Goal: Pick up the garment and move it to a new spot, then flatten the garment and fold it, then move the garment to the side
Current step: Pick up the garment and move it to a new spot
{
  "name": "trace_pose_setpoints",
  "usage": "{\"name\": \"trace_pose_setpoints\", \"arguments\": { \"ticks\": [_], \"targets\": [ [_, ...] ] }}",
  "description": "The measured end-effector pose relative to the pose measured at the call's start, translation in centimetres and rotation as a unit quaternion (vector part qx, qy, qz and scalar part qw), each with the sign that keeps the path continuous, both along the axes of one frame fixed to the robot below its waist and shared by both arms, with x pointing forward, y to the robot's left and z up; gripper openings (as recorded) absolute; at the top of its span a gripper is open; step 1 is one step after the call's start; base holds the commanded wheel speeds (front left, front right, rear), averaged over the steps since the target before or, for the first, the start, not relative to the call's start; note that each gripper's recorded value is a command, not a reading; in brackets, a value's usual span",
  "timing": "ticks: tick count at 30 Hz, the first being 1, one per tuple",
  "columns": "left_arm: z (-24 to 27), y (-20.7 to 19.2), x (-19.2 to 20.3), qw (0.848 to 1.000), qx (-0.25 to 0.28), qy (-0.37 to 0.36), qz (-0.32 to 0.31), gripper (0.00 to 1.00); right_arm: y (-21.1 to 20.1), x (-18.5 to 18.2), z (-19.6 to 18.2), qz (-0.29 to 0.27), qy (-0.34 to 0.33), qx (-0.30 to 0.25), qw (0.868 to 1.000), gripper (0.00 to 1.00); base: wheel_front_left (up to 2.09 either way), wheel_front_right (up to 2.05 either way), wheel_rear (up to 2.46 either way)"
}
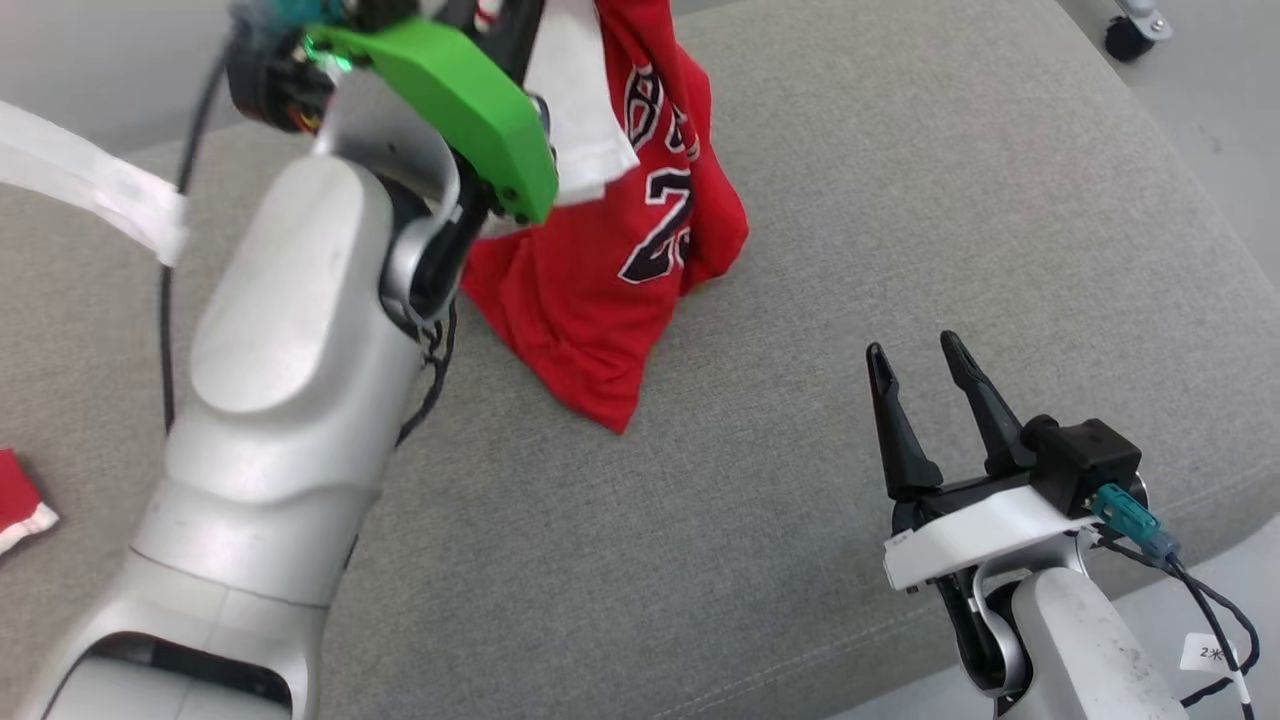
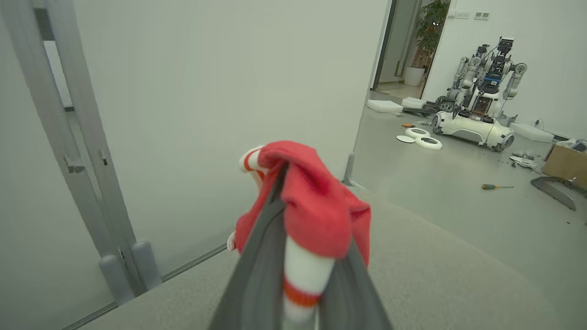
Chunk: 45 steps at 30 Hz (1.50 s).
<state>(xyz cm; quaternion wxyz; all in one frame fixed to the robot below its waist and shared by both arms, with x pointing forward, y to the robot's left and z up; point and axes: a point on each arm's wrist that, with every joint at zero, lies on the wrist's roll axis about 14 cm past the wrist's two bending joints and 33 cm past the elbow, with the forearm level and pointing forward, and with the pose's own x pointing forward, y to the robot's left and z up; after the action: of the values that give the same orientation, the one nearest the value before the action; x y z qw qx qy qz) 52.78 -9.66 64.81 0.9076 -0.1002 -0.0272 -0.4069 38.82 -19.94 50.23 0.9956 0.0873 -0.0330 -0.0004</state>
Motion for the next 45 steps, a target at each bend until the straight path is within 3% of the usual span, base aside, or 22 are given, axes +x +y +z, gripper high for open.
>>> {"name": "trace_pose_setpoints", "arguments": {
  "ticks": [7,8,9,14,20,23,26,33,45],
  "targets": [
    [-13.7,-2.9,-3.2,0.988,0.101,0.106,-0.048,0.0,-1.6,-0.2,-1.5,-0.024,0.024,-0.005,0.999,1.0,0.0,0.0,0.0],
    [-14.9,-3.0,-3.8,0.986,0.108,0.115,-0.053,0.45,-1.5,-0.2,-1.6,-0.023,0.025,-0.005,0.999,1.0,0.0,0.0,0.0],
    [-15.8,-3.0,-4.5,0.985,0.107,0.125,-0.055,1.0,-1.4,-0.1,-1.6,-0.021,0.025,-0.005,0.999,1.0,0.0,0.0,0.0],
    [-18.0,-2.1,-6.6,0.982,0.08,0.162,-0.051,1.0,-0.8,0.2,-1.5,-0.012,0.022,-0.003,1.0,1.0,0.0,0.0,0.0],
    [-14.9,0.1,-7.7,0.991,-0.022,0.132,-0.01,1.0,-0.2,0.3,-1.0,-0.003,0.013,-0.008,1.0,1.0,0.0,0.0,0.0],
    [-13.7,3.1,-7.7,0.992,-0.052,0.107,0.03,1.0,0.0,0.2,-0.7,-0.001,0.008,-0.012,1.0,1.0,0.0,0.0,0.0],
    [-12.3,9.0,-7.5,0.989,-0.068,0.075,0.112,1.0,0.6,0.3,-0.5,0.008,0.004,-0.02,1.0,1.0,0.0,0.0,0.0],
    [-12.7,18.2,-10.3,0.969,-0.051,0.043,0.237,1.0,2.1,0.7,0.2,0.03,-0.006,-0.025,0.999,1.0,0.0,0.0,0.0],
    [-14.2,24.2,-14.2,0.943,-0.028,0.043,0.328,1.0,3.3,0.7,0.4,0.046,-0.006,-0.026,0.999,1.0,0.0,0.0,0.0]
  ]
}}
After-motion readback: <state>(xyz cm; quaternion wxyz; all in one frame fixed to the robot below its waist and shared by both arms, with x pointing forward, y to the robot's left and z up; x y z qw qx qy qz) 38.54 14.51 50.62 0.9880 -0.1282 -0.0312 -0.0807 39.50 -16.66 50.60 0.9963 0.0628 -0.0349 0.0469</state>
